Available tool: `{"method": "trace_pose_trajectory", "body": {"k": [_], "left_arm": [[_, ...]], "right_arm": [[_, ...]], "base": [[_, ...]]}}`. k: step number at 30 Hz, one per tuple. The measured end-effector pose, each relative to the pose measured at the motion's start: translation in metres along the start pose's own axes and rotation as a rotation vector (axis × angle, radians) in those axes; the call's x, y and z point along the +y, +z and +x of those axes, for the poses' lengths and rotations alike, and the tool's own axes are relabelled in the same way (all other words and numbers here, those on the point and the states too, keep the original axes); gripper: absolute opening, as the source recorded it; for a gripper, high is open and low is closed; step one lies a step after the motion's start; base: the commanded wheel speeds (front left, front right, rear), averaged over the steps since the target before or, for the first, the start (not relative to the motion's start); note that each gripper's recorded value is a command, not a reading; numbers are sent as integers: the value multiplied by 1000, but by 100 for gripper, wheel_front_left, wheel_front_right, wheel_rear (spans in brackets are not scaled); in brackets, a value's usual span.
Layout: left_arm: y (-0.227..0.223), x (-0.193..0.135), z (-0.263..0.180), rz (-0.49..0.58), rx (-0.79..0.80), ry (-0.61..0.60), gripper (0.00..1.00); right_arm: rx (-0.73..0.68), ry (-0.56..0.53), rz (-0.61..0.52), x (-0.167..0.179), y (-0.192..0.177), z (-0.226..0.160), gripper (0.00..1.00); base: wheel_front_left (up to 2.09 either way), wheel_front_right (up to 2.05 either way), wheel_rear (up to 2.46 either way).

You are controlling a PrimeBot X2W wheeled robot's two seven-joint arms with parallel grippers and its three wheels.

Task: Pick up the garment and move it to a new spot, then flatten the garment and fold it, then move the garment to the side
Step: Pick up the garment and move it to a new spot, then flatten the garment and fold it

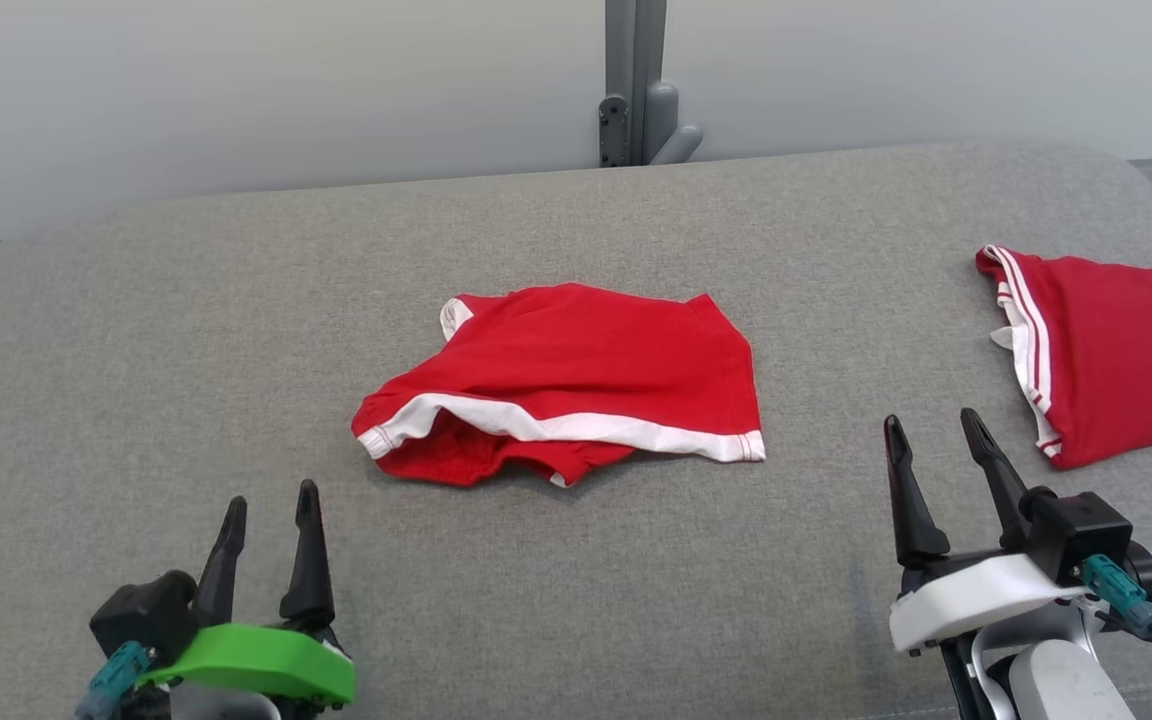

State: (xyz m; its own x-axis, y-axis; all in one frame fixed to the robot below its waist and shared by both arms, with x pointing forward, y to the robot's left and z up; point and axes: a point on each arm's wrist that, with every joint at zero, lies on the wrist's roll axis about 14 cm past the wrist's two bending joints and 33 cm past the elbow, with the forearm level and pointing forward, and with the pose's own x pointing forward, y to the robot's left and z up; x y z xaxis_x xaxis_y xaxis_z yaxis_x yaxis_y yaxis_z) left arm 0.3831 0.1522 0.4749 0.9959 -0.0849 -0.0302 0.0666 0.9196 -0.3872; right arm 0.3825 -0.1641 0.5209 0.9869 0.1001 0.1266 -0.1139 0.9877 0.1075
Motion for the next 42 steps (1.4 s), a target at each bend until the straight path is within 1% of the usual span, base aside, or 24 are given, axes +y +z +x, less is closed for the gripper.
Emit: {"method": "trace_pose_trajectory", "body": {"k": [4, 7, 12, 14, 19, 42], "left_arm": [[10, 8, -19, 32, -42, 41, 100], [17, 15, -31, 38, -71, 76, 100], [25, 16, -41, 76, -103, 92, 100], [27, 15, -43, 93, -110, 91, 100], [27, 20, -47, 88, -114, 107, 100], [20, 23, -47, 116, -90, 105, 100]], "right_arm": [[-19, 6, -1, 3, 6, -4, 100], [-39, 3, -6, 2, 12, -7, 100], [-65, 2, -8, 1, 21, -11, 100], [-68, 0, -7, 1, 22, -13, 100], [-67, 5, 11, 4, 21, -17, 100], [-48, 5, 19, 4, 15, -17, 100]], "base": [[0, 0, 0], [0, 0, 0], [0, 0, 0], [0, 0, 0], [0, 0, 0], [0, 0, 0]]}}
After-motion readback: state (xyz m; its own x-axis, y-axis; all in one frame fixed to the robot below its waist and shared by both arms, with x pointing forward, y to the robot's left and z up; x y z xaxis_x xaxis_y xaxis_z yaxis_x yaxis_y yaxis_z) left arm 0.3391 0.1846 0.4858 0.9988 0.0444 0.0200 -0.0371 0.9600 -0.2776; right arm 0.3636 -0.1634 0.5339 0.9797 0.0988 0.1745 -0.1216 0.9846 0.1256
